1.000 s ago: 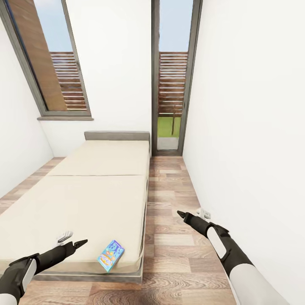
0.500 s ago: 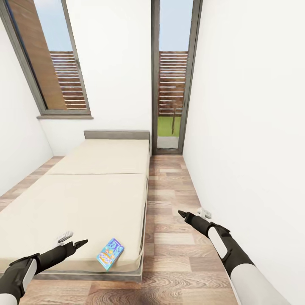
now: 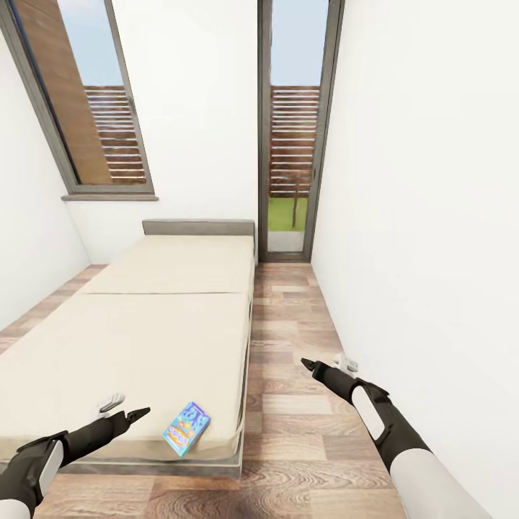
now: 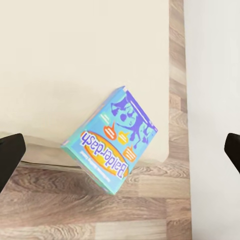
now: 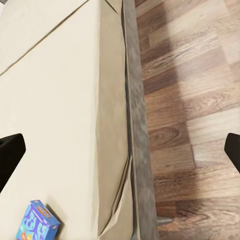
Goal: Put all the toys in the child's room - the three board games (two on the bed and one on the table), the two jigsaw puzzles on the table, and the tennis ball on the table - inside the toy box on the table in the child's room.
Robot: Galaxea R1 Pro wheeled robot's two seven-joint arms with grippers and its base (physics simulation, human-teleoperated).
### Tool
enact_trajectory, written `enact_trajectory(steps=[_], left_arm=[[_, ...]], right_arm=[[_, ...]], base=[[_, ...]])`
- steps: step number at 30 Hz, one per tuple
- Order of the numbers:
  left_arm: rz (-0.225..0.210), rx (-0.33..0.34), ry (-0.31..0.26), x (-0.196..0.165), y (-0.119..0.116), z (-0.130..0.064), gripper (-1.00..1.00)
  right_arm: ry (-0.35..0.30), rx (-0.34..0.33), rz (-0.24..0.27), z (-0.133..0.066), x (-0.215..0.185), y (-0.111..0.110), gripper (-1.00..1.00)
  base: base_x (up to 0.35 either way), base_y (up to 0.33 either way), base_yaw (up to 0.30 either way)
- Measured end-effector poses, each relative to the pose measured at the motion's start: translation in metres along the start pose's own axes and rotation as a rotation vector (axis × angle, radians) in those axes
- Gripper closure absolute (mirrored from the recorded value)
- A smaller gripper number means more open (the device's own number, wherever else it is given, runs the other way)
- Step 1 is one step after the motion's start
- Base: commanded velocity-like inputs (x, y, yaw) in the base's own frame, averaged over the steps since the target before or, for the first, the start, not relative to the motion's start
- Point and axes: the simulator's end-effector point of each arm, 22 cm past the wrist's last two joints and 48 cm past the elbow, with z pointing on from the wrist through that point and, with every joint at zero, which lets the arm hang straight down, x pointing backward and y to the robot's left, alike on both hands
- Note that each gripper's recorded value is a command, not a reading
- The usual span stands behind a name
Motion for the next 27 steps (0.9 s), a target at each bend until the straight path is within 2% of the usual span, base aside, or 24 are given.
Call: enact_trajectory(steps=[13,27], left_arm=[[0.007,0.007,-0.014,0.006,0.008,0.009,-1.00],[0.013,0.014,-0.026,0.015,0.017,0.021,-1.00]], right_arm=[[-0.056,-0.008,-0.017,0.006,-0.002,-0.006,-1.00],[-0.069,-0.012,-0.022,0.014,0.009,-0.017,-1.00]], base=[[0.000,0.000,0.037],[0.000,0.000,0.082]])
